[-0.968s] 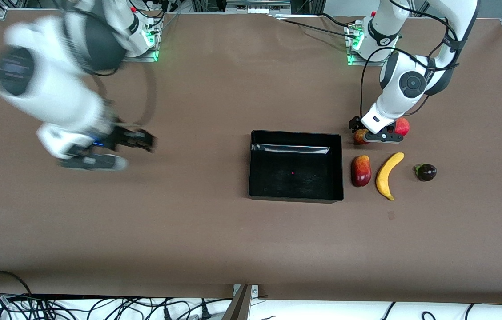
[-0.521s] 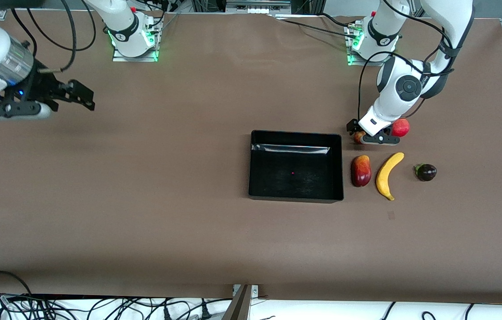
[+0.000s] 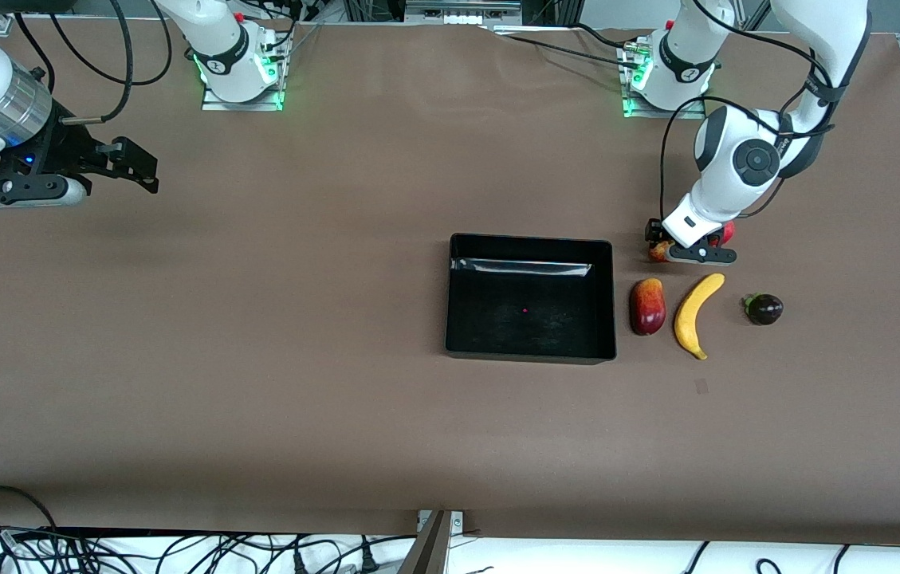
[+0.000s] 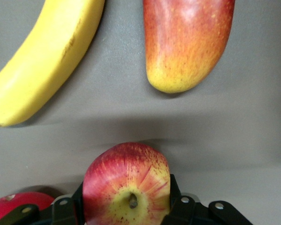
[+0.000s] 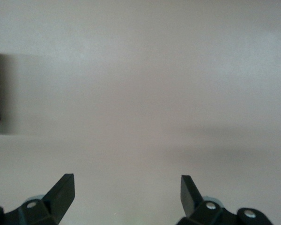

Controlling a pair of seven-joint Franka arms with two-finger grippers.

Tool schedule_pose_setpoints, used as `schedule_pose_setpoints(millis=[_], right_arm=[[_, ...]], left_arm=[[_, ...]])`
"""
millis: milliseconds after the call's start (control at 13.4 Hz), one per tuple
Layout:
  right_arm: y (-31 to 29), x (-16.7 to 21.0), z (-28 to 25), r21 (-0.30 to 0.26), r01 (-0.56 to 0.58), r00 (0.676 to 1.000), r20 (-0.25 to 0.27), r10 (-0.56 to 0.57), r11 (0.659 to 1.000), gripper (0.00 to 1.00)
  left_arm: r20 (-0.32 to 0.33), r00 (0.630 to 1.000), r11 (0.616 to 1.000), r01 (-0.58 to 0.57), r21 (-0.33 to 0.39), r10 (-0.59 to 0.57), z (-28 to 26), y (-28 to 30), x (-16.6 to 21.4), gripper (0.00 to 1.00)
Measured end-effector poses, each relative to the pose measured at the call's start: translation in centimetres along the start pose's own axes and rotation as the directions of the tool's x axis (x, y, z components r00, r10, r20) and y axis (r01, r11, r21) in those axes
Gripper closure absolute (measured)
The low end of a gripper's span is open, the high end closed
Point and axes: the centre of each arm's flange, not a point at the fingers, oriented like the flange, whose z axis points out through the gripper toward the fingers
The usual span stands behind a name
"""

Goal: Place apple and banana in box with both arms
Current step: 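Grasp the red apple with the left gripper while the right gripper retracts, then carry the apple into the tray with the left gripper and release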

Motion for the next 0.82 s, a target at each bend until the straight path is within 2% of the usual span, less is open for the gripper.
schedule_pose_setpoints(millis=[149,223,447,596,670,819], right_arm=[[0.0,0.3,-0.1,-0.022,0.006,1.000,-0.008,-0.006,1.000,0.00],[-0.1,0.5,-0.2,-0.029,0.010,1.000,-0.011,-0.010,1.000,0.00],[-0.3,0.8,0.0,-0.047,0.016,1.000,-0.012,-0.017,0.999,0.00],[-0.2,0.9,0.1,-0.047,0.015,1.000,-0.012,-0.016,0.999,0.00],[-0.2,1.0,0.1,-0.047,0.014,1.000,-0.011,-0.015,0.999,0.00],[-0.2,1.1,0.2,-0.047,0.014,1.000,-0.010,-0.014,0.999,0.00]], left_arm=[[0.002,1.000,1.000,-0.006,0.003,0.006,-1.5,0.3,1.0,0.36],[0.033,0.999,1.000,-0.011,0.011,0.011,-3.4,0.6,2.2,0.36],[0.140,0.990,0.999,0.007,0.044,-0.013,-14.5,4.5,7.2,0.36],[0.158,0.984,0.996,0.072,0.062,-0.081,-20.6,8.6,9.4,0.36],[0.149,0.981,0.991,0.117,0.060,-0.125,-21.5,10.7,10.3,0.36],[0.155,0.963,0.976,0.213,0.050,-0.219,-19.5,15.4,11.7,0.36]])
